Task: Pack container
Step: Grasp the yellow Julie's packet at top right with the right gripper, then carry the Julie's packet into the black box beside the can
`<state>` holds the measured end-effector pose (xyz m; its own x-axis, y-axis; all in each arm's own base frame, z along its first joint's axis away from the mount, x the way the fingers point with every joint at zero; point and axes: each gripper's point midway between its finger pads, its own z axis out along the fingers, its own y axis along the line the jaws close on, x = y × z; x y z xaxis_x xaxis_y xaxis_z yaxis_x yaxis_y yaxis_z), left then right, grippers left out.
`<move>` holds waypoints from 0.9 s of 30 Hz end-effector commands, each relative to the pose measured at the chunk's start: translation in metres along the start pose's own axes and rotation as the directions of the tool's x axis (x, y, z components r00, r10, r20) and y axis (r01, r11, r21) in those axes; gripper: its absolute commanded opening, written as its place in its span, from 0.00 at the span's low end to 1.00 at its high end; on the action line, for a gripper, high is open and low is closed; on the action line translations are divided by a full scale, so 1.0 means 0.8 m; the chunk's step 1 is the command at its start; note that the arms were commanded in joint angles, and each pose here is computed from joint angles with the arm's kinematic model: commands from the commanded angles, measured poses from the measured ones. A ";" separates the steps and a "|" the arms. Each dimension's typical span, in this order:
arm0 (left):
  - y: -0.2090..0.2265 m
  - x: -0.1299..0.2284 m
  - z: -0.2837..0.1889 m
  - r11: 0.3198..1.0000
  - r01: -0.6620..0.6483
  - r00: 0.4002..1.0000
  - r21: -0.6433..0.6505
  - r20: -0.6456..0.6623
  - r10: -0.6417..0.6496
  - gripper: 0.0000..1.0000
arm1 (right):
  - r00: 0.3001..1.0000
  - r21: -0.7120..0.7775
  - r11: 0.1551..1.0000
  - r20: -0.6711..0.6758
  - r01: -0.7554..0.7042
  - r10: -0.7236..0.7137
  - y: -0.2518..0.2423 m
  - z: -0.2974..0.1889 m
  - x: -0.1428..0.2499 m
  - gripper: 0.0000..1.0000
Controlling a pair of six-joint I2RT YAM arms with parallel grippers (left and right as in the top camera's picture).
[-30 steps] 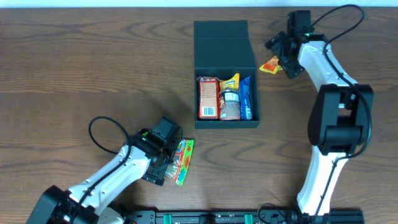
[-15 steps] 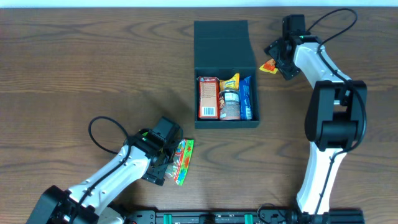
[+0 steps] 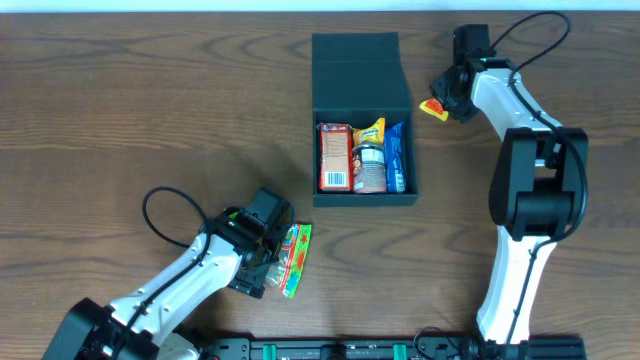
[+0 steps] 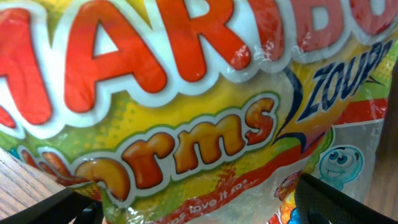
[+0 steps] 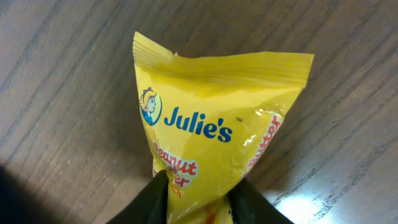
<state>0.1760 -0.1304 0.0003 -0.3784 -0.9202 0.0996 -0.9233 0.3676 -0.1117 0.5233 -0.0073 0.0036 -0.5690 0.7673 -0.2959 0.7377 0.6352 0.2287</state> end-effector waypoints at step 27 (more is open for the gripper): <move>0.006 -0.003 0.004 1.000 0.007 1.000 -0.018 0.012 -0.007 0.95 | 0.945 0.030 0.945 -0.020 0.326 -0.325 -0.053 -0.264 0.023 0.17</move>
<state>0.1760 -0.1304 0.0003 -0.3784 -0.9202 0.0996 -0.9233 0.3676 -0.1117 0.4106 -0.0168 0.1657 -0.7385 0.5945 -0.3181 0.6100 0.7901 0.0605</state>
